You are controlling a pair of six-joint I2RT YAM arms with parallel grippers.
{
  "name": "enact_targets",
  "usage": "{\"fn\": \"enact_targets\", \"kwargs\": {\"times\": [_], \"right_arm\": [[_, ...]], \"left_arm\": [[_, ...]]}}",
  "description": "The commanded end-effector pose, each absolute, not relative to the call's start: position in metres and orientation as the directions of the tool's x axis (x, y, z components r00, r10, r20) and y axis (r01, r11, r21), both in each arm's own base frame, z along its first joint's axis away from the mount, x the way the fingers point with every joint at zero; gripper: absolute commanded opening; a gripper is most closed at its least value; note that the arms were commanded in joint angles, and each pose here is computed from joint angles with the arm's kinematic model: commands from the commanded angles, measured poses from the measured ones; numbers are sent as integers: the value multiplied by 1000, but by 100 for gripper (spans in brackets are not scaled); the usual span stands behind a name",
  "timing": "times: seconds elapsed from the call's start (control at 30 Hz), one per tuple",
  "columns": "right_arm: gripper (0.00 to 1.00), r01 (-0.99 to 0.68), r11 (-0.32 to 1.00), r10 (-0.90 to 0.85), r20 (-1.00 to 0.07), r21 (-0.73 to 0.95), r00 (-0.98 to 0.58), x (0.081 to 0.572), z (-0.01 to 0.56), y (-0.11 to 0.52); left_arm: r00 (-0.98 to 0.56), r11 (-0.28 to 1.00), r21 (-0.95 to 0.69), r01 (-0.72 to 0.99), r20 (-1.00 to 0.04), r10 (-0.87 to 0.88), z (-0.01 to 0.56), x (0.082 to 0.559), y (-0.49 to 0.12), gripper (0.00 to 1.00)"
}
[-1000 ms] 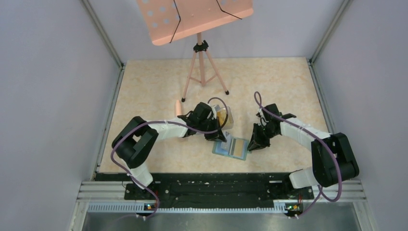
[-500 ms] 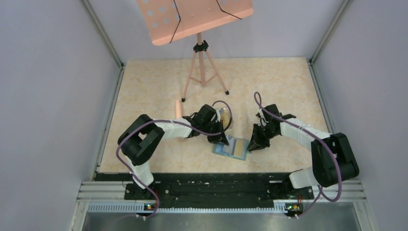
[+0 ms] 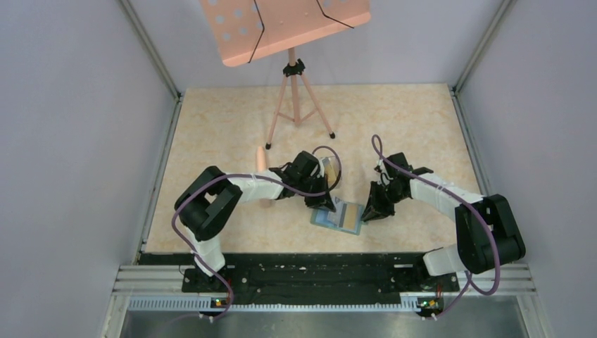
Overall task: Put the credit cards into the card holder
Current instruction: Insert the credit card into the card holder.
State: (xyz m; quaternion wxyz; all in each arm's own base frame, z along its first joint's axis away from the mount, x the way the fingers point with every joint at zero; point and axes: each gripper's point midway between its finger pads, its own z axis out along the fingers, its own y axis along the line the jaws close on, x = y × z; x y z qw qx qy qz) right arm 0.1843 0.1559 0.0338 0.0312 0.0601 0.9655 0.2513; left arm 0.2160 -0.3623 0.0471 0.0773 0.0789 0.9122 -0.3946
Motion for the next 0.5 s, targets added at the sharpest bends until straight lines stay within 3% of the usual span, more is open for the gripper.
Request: {"fn": "enact_targets", "kwargs": {"times": [0.0,0.47], "right_arm": [[8,86,864,121,-38,496,-992,184,31,155],[4,97,868,124,-23,487,-992,182,23,154]], "left_arm": [[-968,637,-731,245,-215,125,54,213,-380,0],[-979,594,-781,195,-188,74,61,202,-381,0]]}}
